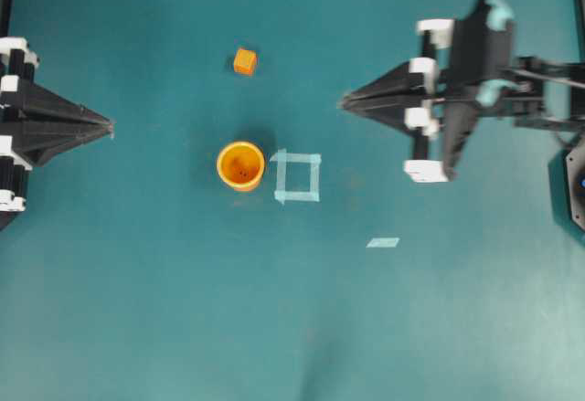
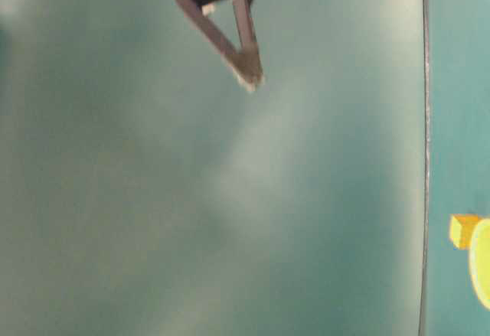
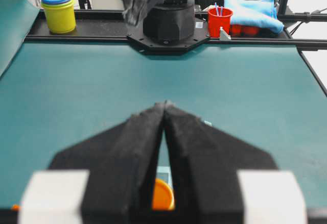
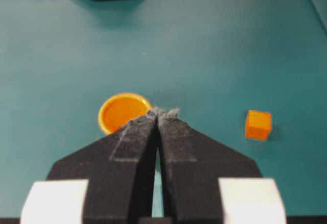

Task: Move the block toward the cup with right arm.
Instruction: 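Move the open right gripper left and up toward the orange cube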

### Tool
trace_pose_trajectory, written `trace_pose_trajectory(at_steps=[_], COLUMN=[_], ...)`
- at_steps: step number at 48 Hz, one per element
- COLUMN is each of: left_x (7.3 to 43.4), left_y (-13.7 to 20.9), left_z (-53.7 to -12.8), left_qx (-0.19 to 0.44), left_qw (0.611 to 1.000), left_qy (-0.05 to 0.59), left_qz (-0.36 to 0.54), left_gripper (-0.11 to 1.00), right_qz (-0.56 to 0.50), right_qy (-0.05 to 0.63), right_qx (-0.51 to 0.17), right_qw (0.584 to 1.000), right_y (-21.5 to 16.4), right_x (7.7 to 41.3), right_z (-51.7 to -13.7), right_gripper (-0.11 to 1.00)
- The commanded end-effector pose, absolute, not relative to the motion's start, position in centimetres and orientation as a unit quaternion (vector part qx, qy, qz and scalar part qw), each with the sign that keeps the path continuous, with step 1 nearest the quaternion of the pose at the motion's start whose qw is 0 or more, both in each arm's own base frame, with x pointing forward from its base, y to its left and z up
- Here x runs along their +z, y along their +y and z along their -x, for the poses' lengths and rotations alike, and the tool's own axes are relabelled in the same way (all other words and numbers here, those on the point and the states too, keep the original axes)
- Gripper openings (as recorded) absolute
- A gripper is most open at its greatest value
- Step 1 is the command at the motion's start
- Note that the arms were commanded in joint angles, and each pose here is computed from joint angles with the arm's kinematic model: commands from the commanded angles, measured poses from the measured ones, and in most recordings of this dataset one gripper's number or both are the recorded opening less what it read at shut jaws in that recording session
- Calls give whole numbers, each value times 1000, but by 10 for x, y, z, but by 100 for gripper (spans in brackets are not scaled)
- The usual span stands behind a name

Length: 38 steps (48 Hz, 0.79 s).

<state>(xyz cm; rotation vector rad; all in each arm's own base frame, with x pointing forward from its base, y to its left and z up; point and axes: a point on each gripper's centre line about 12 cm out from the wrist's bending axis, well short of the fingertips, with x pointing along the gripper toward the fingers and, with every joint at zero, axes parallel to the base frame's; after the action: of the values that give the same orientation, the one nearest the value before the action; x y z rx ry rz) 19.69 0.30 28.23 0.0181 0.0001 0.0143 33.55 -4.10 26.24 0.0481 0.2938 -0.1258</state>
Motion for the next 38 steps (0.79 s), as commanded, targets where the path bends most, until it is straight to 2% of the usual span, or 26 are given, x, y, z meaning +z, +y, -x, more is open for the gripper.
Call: trace_pose_trajectory(at_steps=[1,4,8,18,22,27,38], left_x=[291,291,290,288,286,284,285], left_y=[4,4,3,3,4,4,3], left_z=[-200,-200,-201,-201,-200,-200,-200], left_qx=[8,8,8,8,8,9,8], left_qw=[1000,1000,1000,1000,1000,1000,1000], left_qy=[-9,-10,-7,0,8,15,15], left_qz=[-11,-11,-11,-11,-11,-10,-10], left_gripper=[8,8,8,8,8,8,8], right_qz=[-21,-21,-22,-24,-25,-25,-33], right_qy=[133,139,146,160,167,175,197], right_qx=[-64,-66,-68,-70,-70,-72,-91], right_qw=[989,988,987,984,983,982,976], right_y=[-44,-47,-50,-56,-57,-61,-79], right_x=[275,274,273,273,273,273,261], right_z=[-351,-362,-374,-405,-415,-426,-437], right_gripper=[0,1,9,47,58,64,63])
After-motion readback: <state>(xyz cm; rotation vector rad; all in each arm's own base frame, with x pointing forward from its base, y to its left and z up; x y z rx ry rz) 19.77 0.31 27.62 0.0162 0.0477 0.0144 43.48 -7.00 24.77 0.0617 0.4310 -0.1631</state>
